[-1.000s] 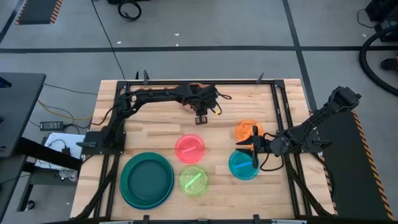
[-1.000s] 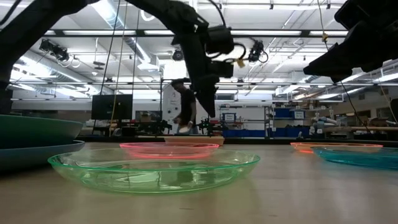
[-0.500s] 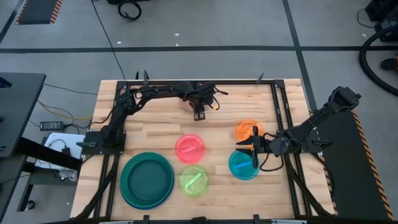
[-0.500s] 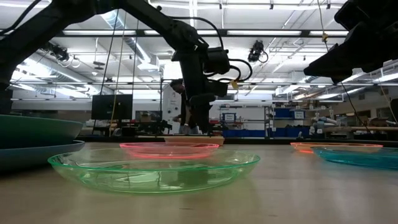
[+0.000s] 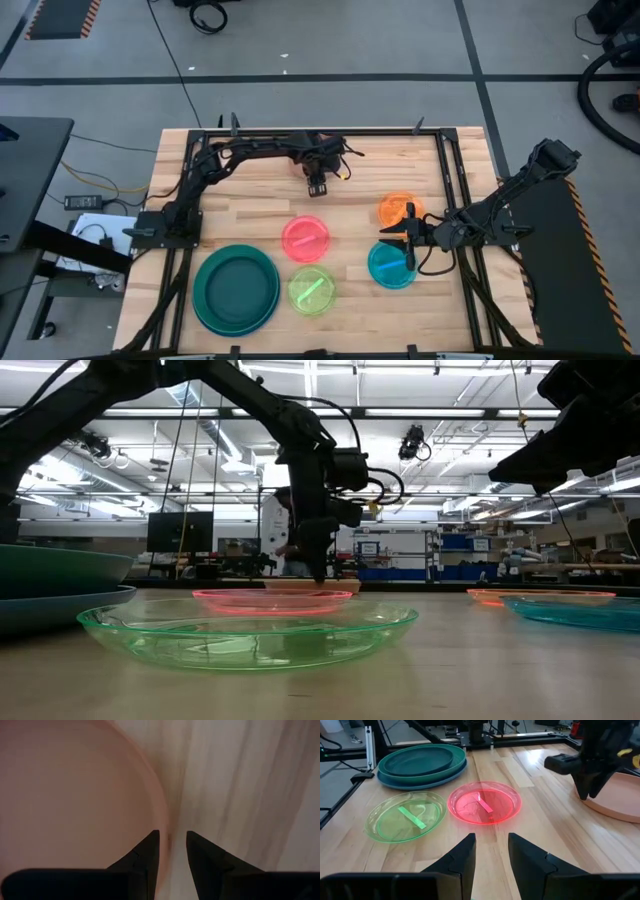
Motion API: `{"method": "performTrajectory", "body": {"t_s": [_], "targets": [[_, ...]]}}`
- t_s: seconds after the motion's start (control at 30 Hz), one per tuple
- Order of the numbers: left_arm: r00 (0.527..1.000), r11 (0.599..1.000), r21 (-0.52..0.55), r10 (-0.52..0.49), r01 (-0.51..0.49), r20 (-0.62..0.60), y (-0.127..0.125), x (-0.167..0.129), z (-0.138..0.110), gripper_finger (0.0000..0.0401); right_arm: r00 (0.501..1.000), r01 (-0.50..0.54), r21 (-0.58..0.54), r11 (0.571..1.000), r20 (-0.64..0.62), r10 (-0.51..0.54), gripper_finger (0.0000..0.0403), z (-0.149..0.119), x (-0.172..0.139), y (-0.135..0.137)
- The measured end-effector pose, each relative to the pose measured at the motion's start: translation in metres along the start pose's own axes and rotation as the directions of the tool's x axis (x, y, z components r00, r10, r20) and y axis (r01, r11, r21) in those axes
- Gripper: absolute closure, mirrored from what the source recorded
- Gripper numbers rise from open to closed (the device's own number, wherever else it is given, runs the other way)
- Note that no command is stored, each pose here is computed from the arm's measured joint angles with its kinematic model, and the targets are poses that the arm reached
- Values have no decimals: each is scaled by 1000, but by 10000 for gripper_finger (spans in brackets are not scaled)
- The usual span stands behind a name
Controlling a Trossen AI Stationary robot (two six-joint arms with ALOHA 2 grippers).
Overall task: Stack plastic plates
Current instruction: Stack the brown plate on top of the dark blue plate
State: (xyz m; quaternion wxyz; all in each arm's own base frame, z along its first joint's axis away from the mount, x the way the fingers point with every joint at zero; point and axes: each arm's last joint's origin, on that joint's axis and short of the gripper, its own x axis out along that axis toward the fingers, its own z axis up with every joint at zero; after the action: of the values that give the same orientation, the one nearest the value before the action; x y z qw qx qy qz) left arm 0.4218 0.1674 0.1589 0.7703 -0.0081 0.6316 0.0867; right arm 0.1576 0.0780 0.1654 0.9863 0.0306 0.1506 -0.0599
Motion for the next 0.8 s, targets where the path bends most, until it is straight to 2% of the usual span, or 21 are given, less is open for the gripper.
{"method": "performTrajectory", "body": {"t_s": [0.23, 0.67, 0.8], "targets": [[999, 1000, -9, -6, 6, -36, 2, 3, -4, 306, 1000, 0, 0, 1000, 0, 0, 278, 0, 0, 0], [996, 1000, -15, -17, 16, -92, 7, 3, -11, 386, 1000, 0, 0, 1000, 0, 0, 278, 0, 0, 0], [995, 1000, -6, -17, 16, -94, 7, 3, -11, 395, 1000, 0, 0, 1000, 0, 0, 278, 0, 0, 0]]}}
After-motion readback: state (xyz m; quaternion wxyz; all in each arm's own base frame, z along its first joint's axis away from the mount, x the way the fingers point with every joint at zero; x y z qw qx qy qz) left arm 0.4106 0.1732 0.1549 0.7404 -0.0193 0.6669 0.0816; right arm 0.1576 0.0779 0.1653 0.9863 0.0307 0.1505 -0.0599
